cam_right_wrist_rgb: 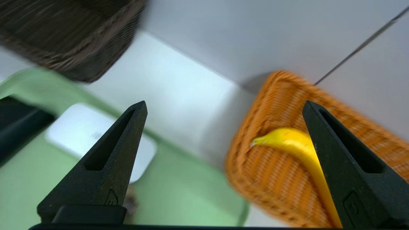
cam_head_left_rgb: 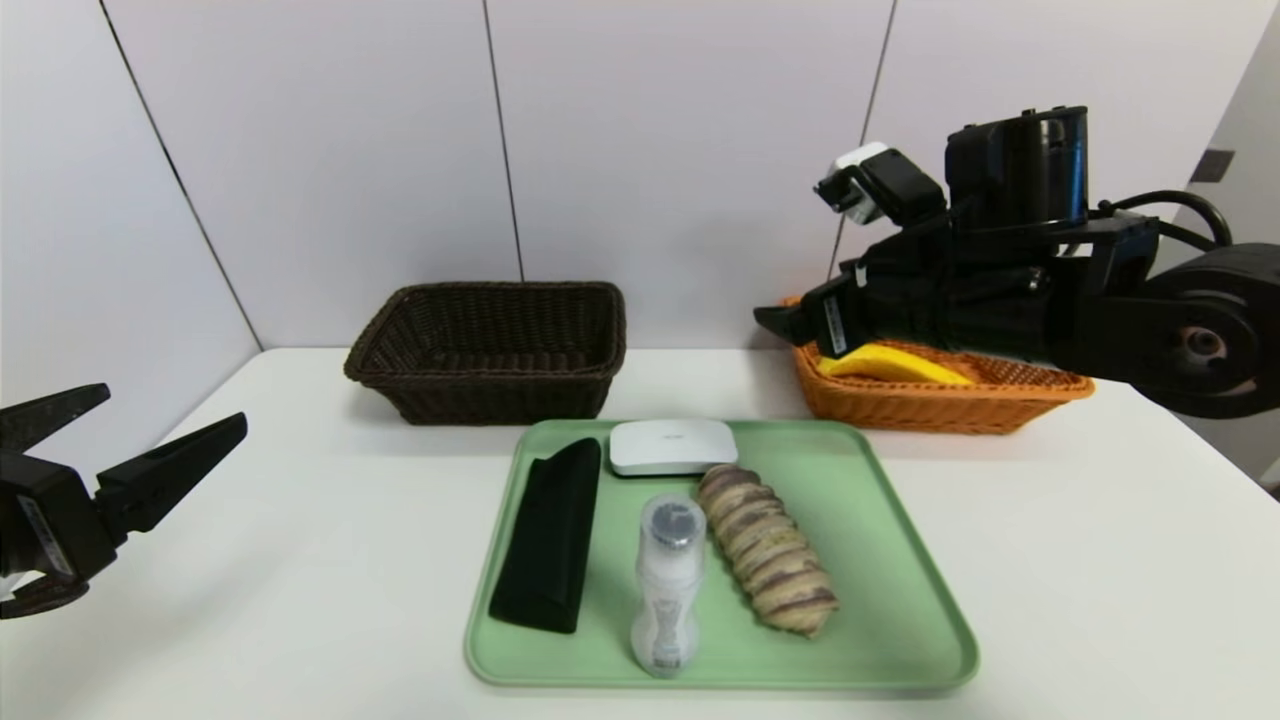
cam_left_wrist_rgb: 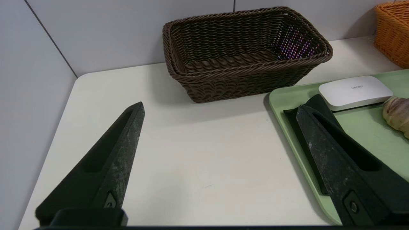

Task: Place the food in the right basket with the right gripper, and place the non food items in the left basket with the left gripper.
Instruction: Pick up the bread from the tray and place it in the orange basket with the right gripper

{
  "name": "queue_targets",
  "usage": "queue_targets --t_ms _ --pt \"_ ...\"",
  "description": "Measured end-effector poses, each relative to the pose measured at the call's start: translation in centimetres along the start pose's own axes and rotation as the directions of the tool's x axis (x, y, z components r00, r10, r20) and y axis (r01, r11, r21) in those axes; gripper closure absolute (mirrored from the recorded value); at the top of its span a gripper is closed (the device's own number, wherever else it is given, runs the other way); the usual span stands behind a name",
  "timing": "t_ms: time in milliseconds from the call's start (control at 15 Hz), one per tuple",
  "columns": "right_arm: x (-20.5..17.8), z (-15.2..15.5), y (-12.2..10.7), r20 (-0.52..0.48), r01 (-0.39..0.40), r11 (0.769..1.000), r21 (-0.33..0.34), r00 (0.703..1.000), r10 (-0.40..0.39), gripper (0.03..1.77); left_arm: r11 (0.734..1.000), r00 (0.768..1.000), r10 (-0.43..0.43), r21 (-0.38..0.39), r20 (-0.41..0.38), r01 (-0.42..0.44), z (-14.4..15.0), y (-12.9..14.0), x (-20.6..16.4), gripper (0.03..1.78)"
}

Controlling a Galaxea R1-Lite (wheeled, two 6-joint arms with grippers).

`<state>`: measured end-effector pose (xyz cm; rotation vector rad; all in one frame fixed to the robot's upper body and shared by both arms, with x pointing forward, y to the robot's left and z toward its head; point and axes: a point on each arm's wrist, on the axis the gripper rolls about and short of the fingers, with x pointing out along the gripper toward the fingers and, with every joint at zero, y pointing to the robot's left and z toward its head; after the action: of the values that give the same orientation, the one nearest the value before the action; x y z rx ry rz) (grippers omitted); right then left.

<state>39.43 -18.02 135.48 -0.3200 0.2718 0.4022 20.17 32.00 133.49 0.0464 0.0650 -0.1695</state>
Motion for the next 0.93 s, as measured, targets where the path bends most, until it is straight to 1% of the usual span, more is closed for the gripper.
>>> queue_targets --t_ms 200,267,333,467,600,733,867,933 --pt "-2.5 -0.3 2.4 -0.099 -0.086 0.996 0.023 0.991 0.088 0.11 1.0 1.0 0.0 -0.001 -0.002 0.0 0.0 0.0 0.0 0.12" --pt "-4.0 -0.8 3.3 -0.186 -0.123 0.992 0.041 0.974 0.128 0.11 1.0 1.0 -0.001 -0.001 -0.007 0.001 -0.1 0.0 0.1 0.12" --pt "-4.8 -1.1 3.9 -0.229 -0.138 0.987 0.079 0.961 0.152 0.11 1.0 1.0 -0.001 -0.001 -0.024 0.001 -0.4 0.0 0.0 0.12" --pt "-5.6 -1.4 4.7 -0.263 -0.159 0.983 0.088 0.949 0.177 0.11 1.0 1.0 -0.001 -0.002 -0.028 0.001 -0.4 0.0 0.0 0.12" --pt "-6.2 -2.0 5.8 -0.319 -0.18 0.978 0.108 0.925 0.206 0.11 1.0 1.0 -0.002 -0.002 -0.03 0.002 -0.5 0.0 0.0 0.12" --pt "-6.2 -2.5 6.7 -0.339 -0.197 0.974 0.113 0.914 0.225 0.11 1.0 0.999 -0.002 -0.003 -0.034 0.001 -0.7 0.0 -0.1 0.12" --pt "-5.9 -3.2 7.3 -0.364 -0.201 0.972 0.12 0.902 0.231 0.1 1.0 0.999 -0.002 -0.002 -0.032 0.002 -0.7 0.0 -0.2 0.12" --pt "-5.5 -3.6 7.6 -0.381 -0.191 0.974 0.118 0.898 0.222 0.1 1.0 1.0 -0.002 -0.002 -0.03 0.002 -0.6 0.0 -0.2 0.12"
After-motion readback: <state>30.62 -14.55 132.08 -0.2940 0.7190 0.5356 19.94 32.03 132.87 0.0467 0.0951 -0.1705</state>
